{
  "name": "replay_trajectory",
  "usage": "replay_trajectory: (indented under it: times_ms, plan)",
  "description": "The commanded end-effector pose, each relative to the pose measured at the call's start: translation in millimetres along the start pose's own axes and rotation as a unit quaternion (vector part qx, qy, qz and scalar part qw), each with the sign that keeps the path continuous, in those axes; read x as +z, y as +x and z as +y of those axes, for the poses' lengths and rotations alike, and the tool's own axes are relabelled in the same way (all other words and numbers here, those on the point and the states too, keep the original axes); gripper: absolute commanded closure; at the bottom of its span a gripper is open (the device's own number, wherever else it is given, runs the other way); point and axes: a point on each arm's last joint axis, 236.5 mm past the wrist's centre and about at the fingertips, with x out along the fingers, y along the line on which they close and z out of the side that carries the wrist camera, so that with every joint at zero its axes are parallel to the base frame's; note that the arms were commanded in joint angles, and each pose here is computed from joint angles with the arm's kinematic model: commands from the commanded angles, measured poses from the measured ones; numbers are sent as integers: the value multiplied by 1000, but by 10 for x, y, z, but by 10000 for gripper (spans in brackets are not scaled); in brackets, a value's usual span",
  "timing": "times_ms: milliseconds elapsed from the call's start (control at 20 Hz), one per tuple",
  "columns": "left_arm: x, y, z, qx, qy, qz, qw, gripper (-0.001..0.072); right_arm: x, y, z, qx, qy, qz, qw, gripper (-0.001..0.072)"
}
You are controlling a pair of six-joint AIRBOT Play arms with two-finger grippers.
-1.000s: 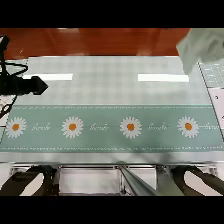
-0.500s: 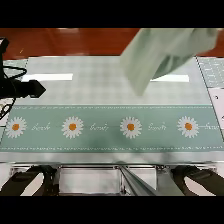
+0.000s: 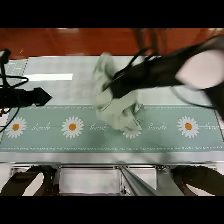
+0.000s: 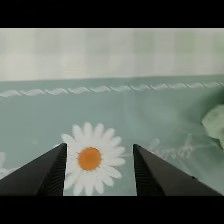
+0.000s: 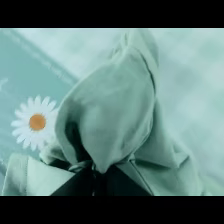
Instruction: Fold the shirts.
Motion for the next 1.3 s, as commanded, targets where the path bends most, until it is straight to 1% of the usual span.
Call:
replay_trajectory:
  times_ms: [0,50,150,200,250,300,350,450,500,550,600,650,700,750,800,850,950,1000,1100,1150,1250]
  plan:
    - [-303,213,-231,-43,-5,37,998,201,-392,1016,425,48,20,43,998,679]
    - [-375,270,-253,-45,-4,46,998,201,-452,1227,459,59,40,51,996,672]
    - [-431,359,-286,-48,0,47,998,201,-550,1479,478,78,88,70,991,296]
    - [-416,371,-291,-47,4,43,998,201,-548,1478,380,73,93,74,990,310]
    - [-363,343,-207,-31,35,35,998,201,-500,1390,203,61,94,78,991,310]
    - [-265,270,2,11,52,24,998,201,-430,1190,-95,38,98,83,991,310]
    - [-133,134,238,56,51,11,997,201,-379,915,-464,6,102,86,991,310]
    - [145,-240,624,123,35,-25,991,201,-379,130,-1422,-106,123,78,984,310]
    - [263,-414,756,139,14,-50,989,201,-481,-326,-1899,-170,152,71,971,310]
    - [310,-535,861,144,-21,-70,987,201,-659,-706,-2247,-219,188,63,956,310]
    - [145,-550,903,132,-95,-54,985,201,-938,-1035,-2523,-257,232,55,937,310]
    - [-118,-467,838,104,-157,-14,982,201,-1295,-1254,-2711,-284,289,42,913,310]
    - [-324,-275,677,57,-179,13,982,201,-1640,-1329,-2799,-294,338,26,894,310]
    - [-480,-44,497,7,-177,30,984,201,-1977,-1266,-2792,-282,387,4,878,310]
    - [-707,187,317,-43,-173,63,982,201,-2241,-1120,-2715,-254,428,-12,868,310]
    - [-950,415,198,-80,-191,98,974,201,-2473,-925,-2579,-212,468,-20,858,310]
    - [-1236,759,142,-120,-240,131,954,201,-2683,-581,-2274,-119,522,-28,844,310]
    - [-1318,871,123,-137,-262,148,944,202,-2695,-472,-2148,-81,531,-33,843,310]
    - [-1439,984,48,-171,-260,187,932,201,-2700,-357,-1949,-36,531,-28,846,310]
    - [-1465,1040,-6,-187,-262,200,926,201,-2717,-338,-1898,-31,524,-18,851,310]
    - [-1389,1165,-220,-241,-252,198,916,201,-2700,-305,-1838,-25,512,-12,859,311]
